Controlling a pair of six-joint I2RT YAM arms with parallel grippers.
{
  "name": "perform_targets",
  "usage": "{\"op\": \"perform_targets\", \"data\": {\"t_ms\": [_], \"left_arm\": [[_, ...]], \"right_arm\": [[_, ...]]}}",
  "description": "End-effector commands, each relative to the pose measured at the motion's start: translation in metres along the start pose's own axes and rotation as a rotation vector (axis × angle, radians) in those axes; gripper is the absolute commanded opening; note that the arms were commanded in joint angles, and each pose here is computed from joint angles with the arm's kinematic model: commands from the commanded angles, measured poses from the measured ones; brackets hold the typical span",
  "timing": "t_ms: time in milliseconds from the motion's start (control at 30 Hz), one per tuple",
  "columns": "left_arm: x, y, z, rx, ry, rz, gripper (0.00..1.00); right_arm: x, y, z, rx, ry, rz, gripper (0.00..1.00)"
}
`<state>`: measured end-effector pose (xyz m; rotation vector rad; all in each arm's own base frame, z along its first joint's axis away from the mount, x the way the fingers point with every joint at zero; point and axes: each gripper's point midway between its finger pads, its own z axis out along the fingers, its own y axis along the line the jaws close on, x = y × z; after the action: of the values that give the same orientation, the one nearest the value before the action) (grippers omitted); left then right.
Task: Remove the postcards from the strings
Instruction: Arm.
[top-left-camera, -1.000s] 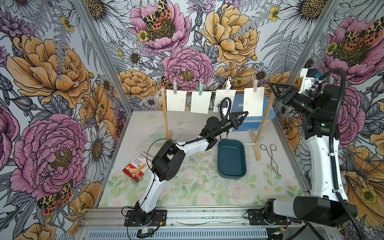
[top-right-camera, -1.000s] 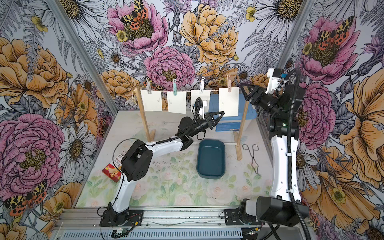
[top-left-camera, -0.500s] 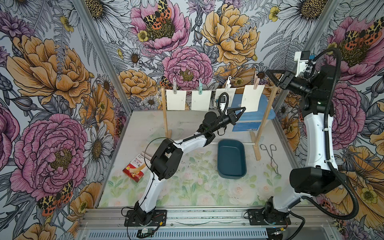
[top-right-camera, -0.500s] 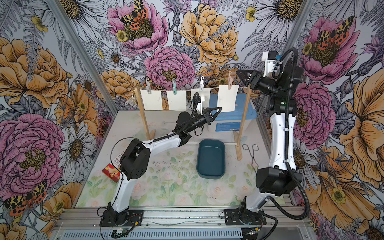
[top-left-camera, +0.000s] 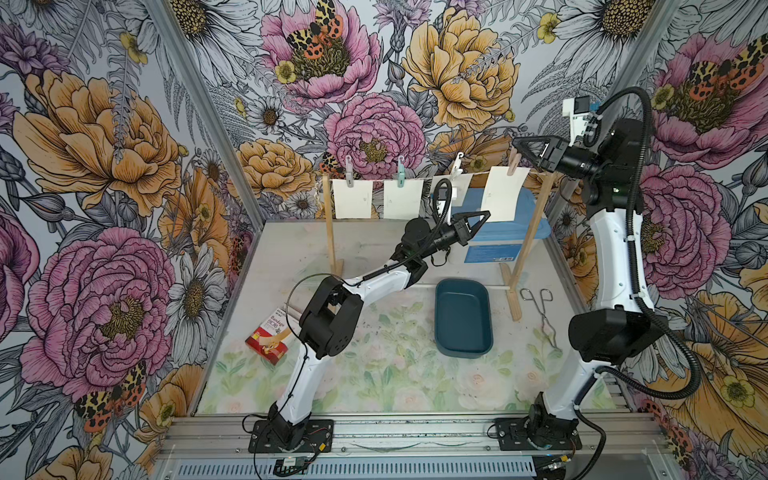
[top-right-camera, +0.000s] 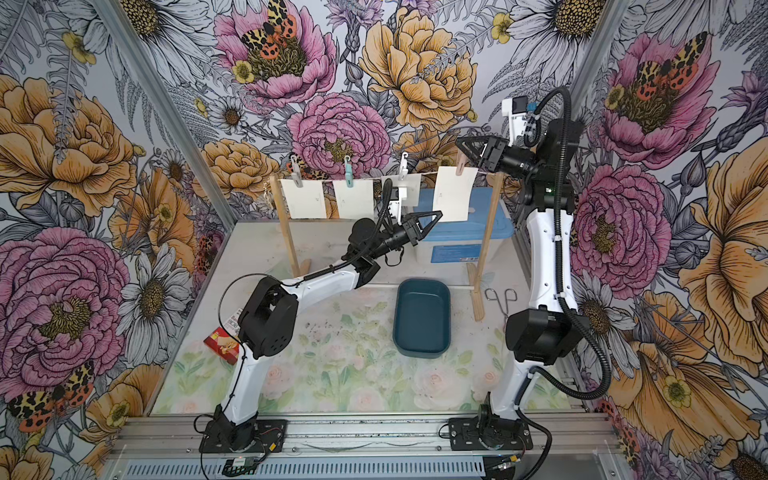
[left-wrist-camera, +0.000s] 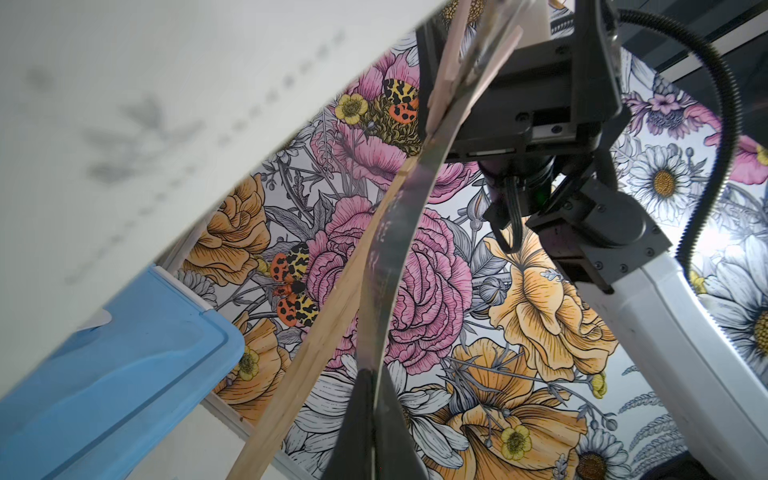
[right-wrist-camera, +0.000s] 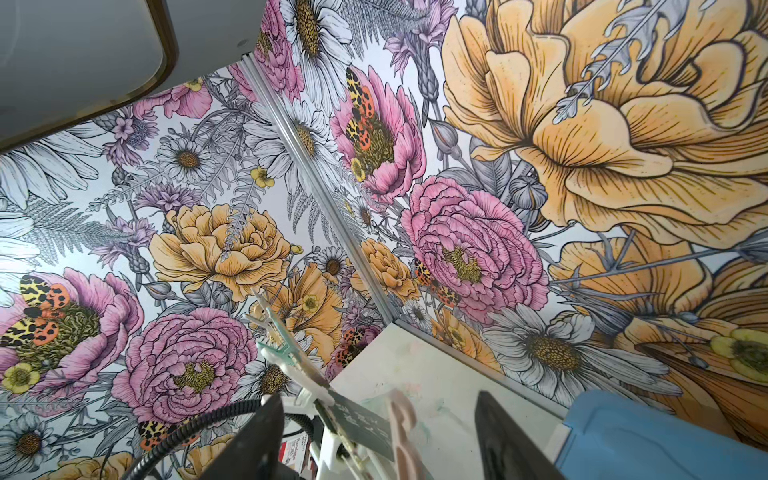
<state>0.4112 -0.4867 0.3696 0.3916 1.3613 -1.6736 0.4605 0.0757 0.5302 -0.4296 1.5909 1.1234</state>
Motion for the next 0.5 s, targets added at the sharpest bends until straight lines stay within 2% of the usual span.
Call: {"op": "perform_targets", "data": {"t_ms": [0,267,467], "left_arm": [[-0.017,-0.010,-0.002,0.076,-0.033,-0.016,0.00],[-0.016,-0.018,-0.002,0.138,-0.003,-0.063,0.00],[-0.017,-0.021,-0.004,0.139,-0.005,-0.047,0.00]], "right_arm": [[0.001,0.016,0.001,-0.073,0.029,-0.057,0.71],[0.010,0.029,0.001,-0.148,0.070,-0.100,0.71],[0.002,0.008,0.002,-0.038,0.016,-0.086,0.74]]}}
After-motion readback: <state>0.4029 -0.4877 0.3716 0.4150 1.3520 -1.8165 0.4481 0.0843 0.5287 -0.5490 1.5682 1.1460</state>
